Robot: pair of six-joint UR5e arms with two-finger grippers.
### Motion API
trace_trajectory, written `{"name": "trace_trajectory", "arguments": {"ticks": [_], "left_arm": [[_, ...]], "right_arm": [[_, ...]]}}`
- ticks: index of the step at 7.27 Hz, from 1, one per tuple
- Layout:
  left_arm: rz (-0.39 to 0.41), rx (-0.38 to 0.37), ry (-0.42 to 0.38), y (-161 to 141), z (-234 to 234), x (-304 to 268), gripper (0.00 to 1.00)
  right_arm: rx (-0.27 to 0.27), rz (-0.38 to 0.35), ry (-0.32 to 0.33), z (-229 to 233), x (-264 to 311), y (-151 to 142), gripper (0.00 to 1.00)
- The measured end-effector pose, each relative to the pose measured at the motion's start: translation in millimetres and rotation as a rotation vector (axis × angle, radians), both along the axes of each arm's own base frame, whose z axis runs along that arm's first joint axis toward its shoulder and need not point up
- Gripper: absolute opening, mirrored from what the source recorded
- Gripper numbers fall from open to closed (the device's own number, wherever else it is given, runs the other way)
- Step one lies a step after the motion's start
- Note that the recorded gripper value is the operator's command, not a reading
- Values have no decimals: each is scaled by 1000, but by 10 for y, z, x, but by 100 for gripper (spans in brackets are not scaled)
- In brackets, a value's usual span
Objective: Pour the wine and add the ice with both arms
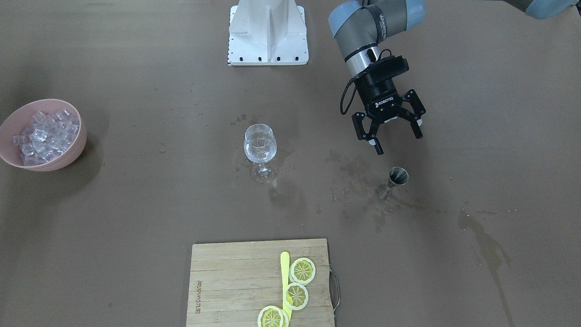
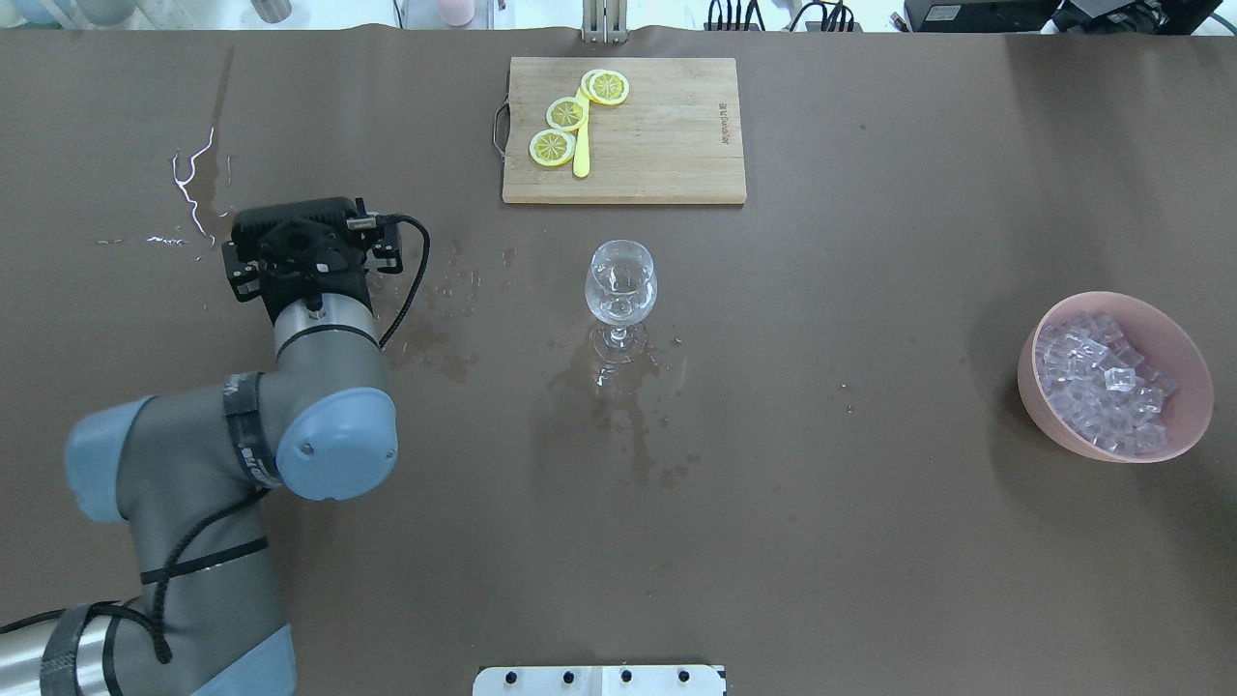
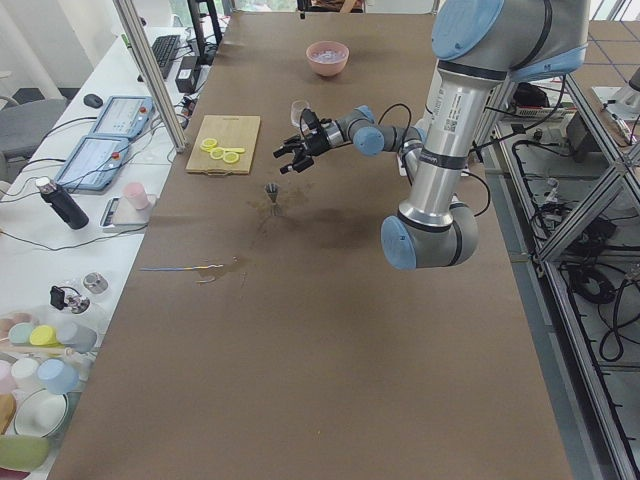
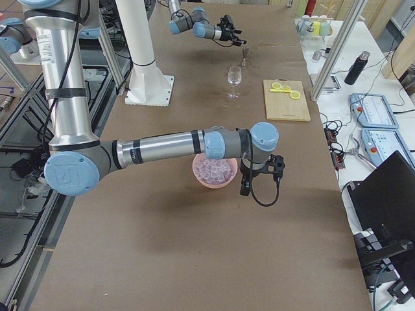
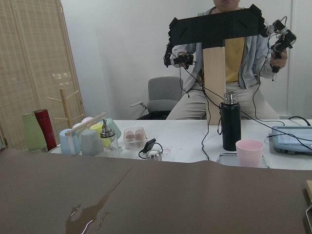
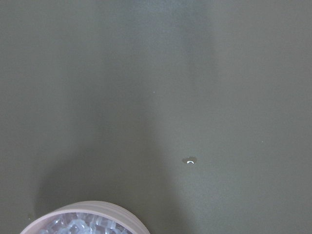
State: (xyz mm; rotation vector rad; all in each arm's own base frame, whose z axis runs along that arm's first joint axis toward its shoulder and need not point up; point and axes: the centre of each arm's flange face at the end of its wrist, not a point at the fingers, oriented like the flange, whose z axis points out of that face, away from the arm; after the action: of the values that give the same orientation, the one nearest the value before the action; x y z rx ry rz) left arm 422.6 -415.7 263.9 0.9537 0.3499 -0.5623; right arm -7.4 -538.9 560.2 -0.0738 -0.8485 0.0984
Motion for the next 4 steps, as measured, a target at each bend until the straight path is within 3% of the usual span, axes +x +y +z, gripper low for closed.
{"name": "trace_trajectory", "arguments": {"ticks": [4], "left_arm": [[398,-288,10,-430,-46,-987,98]], "right_arm": [[66,-1,-14,-549,-209,46,100]]}}
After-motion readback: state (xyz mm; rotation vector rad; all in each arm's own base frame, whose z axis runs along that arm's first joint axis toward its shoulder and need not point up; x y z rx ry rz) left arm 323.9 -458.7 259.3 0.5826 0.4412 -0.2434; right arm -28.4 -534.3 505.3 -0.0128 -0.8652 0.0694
